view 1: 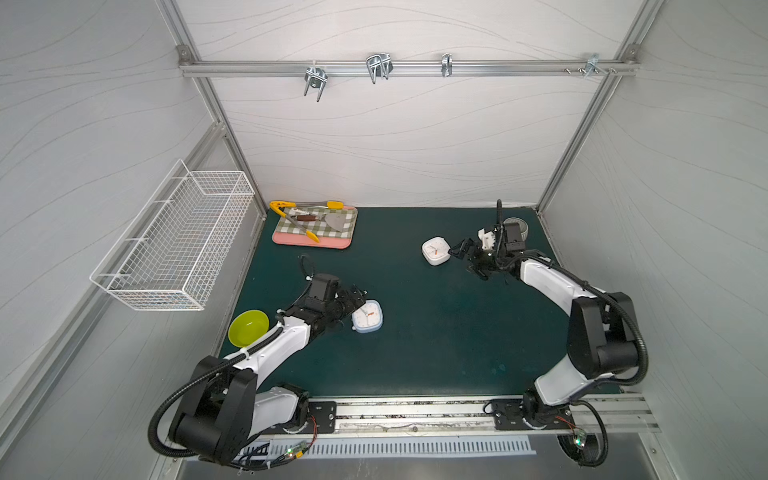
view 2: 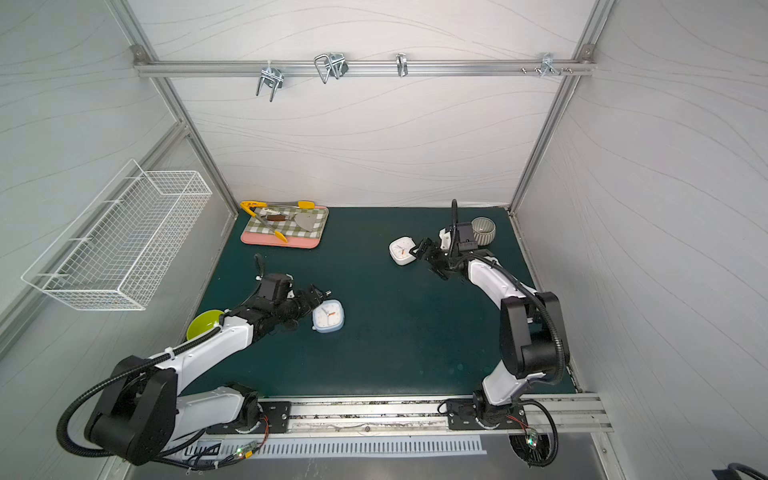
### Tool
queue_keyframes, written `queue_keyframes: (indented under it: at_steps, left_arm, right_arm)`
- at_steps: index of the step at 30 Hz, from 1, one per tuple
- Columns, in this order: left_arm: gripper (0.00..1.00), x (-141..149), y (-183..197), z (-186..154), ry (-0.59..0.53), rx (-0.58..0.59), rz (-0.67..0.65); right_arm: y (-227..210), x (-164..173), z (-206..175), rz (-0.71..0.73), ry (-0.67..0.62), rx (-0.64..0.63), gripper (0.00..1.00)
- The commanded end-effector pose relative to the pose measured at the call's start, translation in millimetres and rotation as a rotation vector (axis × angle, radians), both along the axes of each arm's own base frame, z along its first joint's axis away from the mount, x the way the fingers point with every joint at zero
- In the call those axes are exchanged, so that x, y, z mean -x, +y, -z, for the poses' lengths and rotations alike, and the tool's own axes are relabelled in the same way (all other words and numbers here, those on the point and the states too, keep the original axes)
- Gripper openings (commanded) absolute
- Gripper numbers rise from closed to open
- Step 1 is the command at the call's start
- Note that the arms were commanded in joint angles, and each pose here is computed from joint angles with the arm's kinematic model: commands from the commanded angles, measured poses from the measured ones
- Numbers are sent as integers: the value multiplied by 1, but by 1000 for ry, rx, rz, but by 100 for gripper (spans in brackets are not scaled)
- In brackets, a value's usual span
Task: Insert the battery into the alarm
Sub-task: Move the alarm to the center of the board.
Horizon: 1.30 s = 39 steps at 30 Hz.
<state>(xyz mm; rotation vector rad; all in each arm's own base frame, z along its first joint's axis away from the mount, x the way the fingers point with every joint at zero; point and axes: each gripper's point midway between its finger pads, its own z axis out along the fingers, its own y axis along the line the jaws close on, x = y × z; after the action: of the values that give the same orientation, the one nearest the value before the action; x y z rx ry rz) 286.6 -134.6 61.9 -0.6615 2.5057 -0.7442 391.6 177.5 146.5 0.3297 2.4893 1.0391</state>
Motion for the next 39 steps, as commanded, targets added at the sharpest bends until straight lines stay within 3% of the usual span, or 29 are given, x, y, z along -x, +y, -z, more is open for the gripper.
queue_keyframes:
  at_steps: [1,5,14,19,26,32,35,39]
  left_arm:
    - [99,-8,-35,-7,-5,63,52]
    - [99,-8,-65,-5,26,105,108]
    - [99,-14,-131,-24,-21,130,257]
    - [99,-19,-125,-18,-25,88,248]
    - [99,-19,-102,-10,-33,30,220]
    - [82,-12,-92,0,-17,18,263]
    - [68,-10,-95,3,-10,43,287]
    - [61,-8,-100,8,13,63,312]
  right_arm:
    - [-6,11,-5,-9,-7,42,95]
    - [-11,15,-9,-6,-17,46,95]
    - [-11,27,-14,-35,-42,54,94]
    - [-3,37,-17,-99,-61,76,94]
    - [41,64,-2,-295,-49,127,91]
    - [94,96,19,-512,6,18,84]
    - [105,105,35,-566,32,-23,83]
    - [119,111,49,-620,47,-132,82]
